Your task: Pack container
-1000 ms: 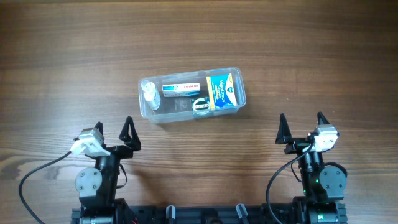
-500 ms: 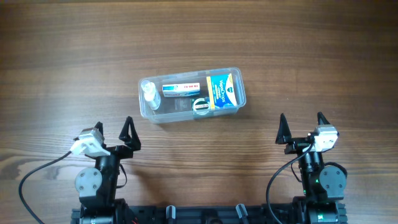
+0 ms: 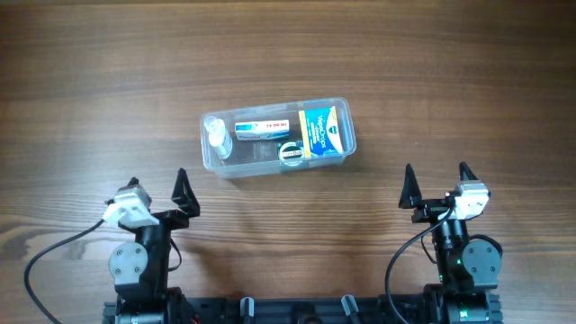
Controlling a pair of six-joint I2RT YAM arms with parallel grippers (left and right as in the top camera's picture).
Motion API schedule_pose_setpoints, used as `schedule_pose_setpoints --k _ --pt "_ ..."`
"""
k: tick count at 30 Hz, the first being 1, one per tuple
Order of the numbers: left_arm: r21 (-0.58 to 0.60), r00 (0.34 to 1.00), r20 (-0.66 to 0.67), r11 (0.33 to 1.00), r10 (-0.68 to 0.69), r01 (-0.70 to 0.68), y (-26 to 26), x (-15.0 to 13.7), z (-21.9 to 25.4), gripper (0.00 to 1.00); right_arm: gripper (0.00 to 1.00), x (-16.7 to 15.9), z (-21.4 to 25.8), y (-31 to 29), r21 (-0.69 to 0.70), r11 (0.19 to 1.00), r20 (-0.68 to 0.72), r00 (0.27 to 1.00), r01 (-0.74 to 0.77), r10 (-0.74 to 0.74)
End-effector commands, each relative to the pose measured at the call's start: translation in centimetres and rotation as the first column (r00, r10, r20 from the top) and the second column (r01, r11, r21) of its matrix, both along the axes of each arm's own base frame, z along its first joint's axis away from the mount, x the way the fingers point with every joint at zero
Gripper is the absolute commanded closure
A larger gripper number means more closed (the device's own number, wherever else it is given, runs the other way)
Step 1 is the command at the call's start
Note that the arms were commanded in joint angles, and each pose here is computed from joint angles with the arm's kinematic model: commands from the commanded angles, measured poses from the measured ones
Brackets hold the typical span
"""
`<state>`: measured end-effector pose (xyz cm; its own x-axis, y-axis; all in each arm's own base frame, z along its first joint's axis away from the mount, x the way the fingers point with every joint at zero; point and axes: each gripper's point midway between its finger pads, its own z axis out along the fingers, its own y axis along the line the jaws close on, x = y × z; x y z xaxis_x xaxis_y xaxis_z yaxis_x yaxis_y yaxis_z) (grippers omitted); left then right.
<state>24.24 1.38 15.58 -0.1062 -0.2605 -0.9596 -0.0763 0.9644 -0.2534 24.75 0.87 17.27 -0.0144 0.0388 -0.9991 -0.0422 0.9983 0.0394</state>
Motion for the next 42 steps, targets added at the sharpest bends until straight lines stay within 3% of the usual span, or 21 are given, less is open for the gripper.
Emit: schedule_pose_setpoints --k 1,42 --pt "0.187 0.996 -0.007 0.978 -0.093 0.093 -1.16 0.05 -0.07 0.0 0.0 -0.08 0.39 -0.11 -0.013 1.0 0.02 1.0 0.007 -0.007" --pt "0.193 0.993 -0.006 0.974 -0.121 0.12 -1.62 0.03 -0.03 0.0 0.0 -0.08 0.4 -0.11 -0.013 1.0 0.021 1.0 0.007 -0.007"
